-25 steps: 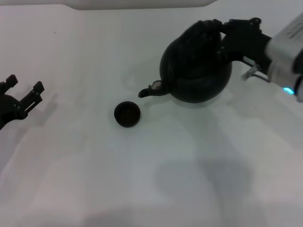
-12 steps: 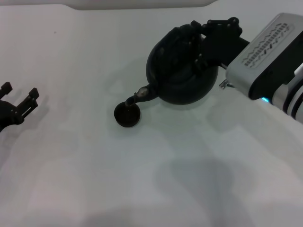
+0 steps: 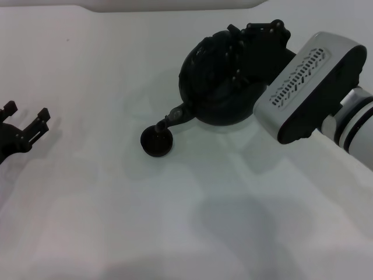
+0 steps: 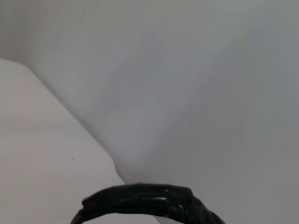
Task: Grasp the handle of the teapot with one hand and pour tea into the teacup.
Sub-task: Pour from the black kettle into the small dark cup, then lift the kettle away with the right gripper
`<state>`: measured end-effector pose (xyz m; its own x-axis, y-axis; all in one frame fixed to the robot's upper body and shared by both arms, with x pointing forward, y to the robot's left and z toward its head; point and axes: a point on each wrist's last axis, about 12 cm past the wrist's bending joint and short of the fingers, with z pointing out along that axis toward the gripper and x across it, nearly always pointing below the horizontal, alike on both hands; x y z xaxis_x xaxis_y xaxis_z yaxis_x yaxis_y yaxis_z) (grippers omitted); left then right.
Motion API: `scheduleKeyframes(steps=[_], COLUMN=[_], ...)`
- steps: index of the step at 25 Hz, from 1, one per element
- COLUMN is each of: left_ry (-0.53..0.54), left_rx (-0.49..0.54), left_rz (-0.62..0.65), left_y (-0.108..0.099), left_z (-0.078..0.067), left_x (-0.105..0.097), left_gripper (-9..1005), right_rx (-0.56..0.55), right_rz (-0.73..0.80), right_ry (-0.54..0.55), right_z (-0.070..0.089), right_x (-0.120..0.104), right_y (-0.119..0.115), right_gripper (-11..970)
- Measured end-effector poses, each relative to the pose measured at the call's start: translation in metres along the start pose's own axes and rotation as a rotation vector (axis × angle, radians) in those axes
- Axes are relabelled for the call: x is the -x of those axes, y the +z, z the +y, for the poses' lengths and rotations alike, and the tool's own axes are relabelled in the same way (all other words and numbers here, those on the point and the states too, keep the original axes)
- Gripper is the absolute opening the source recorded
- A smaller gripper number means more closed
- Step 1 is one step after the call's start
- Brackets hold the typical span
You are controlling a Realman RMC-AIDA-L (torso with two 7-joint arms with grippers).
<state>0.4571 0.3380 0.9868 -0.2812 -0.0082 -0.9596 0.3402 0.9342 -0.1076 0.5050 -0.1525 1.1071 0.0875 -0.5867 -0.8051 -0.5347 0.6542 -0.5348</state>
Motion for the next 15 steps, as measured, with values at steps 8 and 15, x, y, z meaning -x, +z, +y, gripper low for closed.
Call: scheduleKeyframes(steps=[8, 15], left_ry=[-0.002, 0.002], left_rx=[-0.001, -0.002], left_rz=[0.001, 0.002], left_y=[0.0, 0.004], left_z=[-0.001, -0.001], left_x=[0.0, 0.001], left_gripper=[789, 788], right_rx=[-0.017, -0.051], right_rz=[0.005, 0.011], right_ry=[-0.082, -0.17], right_z=[0.006, 0.015], right_x=[0.003, 0.008], right_y=[-0.001, -0.001], right_gripper=[119, 118])
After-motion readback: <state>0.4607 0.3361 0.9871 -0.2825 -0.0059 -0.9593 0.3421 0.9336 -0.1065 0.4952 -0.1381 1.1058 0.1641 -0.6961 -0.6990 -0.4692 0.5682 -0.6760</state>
